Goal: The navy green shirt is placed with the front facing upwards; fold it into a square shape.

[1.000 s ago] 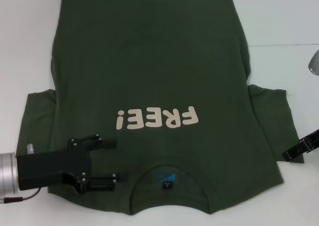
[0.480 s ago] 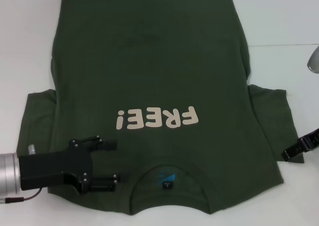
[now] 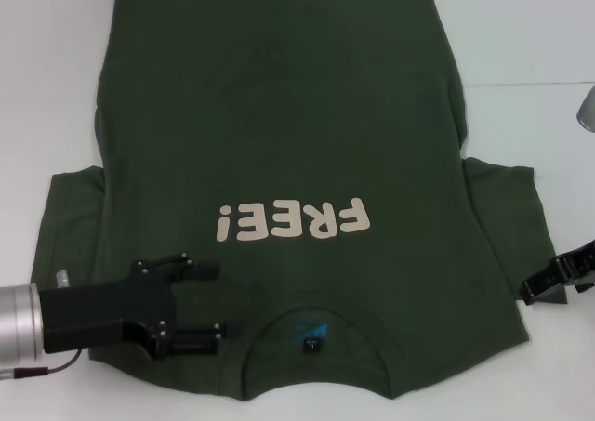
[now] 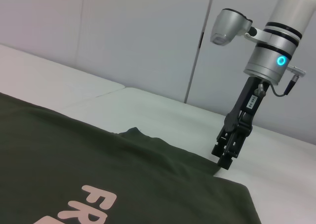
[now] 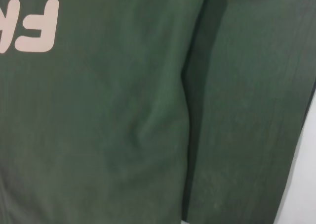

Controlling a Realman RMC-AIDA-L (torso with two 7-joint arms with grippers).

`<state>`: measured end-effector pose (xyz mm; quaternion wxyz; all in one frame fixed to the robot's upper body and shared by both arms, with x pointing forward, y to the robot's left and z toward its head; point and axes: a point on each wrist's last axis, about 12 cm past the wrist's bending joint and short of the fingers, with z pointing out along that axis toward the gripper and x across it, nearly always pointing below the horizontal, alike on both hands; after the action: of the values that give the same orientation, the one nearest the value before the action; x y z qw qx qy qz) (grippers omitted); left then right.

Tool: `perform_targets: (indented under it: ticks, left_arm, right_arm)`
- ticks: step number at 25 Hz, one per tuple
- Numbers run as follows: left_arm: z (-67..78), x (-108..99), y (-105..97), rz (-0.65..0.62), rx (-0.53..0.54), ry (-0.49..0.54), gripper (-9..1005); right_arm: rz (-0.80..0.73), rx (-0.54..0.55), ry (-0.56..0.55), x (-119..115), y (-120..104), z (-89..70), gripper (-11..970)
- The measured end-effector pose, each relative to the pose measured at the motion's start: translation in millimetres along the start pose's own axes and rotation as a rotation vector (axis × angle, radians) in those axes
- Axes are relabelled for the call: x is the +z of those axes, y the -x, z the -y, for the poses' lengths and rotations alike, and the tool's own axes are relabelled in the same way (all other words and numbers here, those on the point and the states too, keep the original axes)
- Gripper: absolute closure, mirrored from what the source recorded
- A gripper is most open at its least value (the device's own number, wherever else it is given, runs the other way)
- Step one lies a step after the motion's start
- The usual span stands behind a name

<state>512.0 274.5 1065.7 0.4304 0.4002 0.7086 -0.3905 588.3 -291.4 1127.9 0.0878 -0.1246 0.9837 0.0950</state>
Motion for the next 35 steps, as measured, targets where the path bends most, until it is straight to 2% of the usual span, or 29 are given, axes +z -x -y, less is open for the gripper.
perform_targets:
  ticks: [13,21,35]
  left_arm:
    - [-1.0,0.3,0.7,-0.001,0.001,0.001,109]
    - [-0.7,0.2,1.1,0.000,0.002,-0.003,109]
    - [-1.6,0.5,1.4,-0.001,0.002,-0.001,108]
  right_arm:
    - [-0.021,0.027,0.005,8.2,-1.3,-1.0,83]
    - [-0.015,0.018,-0.006,9.0,0.1,-0.2,215]
    - [-0.003,0.023,-0.029,7.7,1.6,4.0,226]
